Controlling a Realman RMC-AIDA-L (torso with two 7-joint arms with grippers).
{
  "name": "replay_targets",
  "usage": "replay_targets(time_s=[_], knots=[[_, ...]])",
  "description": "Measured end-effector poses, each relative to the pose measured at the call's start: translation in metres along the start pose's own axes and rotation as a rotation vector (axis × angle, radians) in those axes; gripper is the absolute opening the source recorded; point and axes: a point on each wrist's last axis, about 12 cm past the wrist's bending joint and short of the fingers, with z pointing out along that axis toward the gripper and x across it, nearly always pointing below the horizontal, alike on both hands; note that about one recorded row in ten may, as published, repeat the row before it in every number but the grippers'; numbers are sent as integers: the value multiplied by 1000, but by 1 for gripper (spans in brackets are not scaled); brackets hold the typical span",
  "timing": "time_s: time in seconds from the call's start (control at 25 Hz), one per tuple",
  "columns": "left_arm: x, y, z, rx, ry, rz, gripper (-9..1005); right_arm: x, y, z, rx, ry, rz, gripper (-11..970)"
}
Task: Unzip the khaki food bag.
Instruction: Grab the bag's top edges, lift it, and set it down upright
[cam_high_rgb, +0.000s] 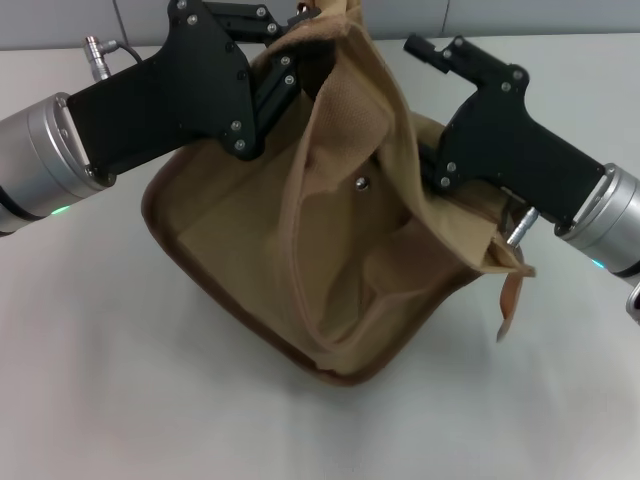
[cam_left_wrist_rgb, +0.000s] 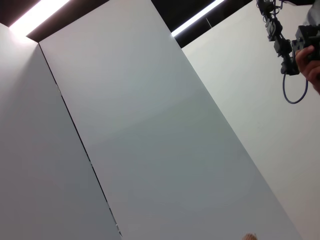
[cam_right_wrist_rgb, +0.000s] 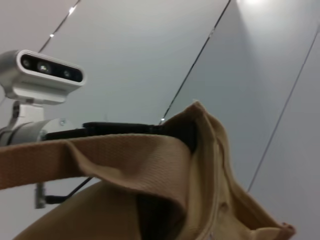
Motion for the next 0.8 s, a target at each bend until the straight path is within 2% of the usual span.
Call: replay_targets(time_s=[0.16,0.32,0.56,0.8], knots=[[0,0,0,0,0,-1,42,-2,2,1,55,-15,-21,600],[0,0,0,0,0,-1,41,-2,4,2,50,-18,-22,582],[0,0,0,1,-1,-1,41,-4,20,5,58,-20,-113,555],[0,0,1,2,-2,0,41,-4,19,7,103,-18,-119,512]])
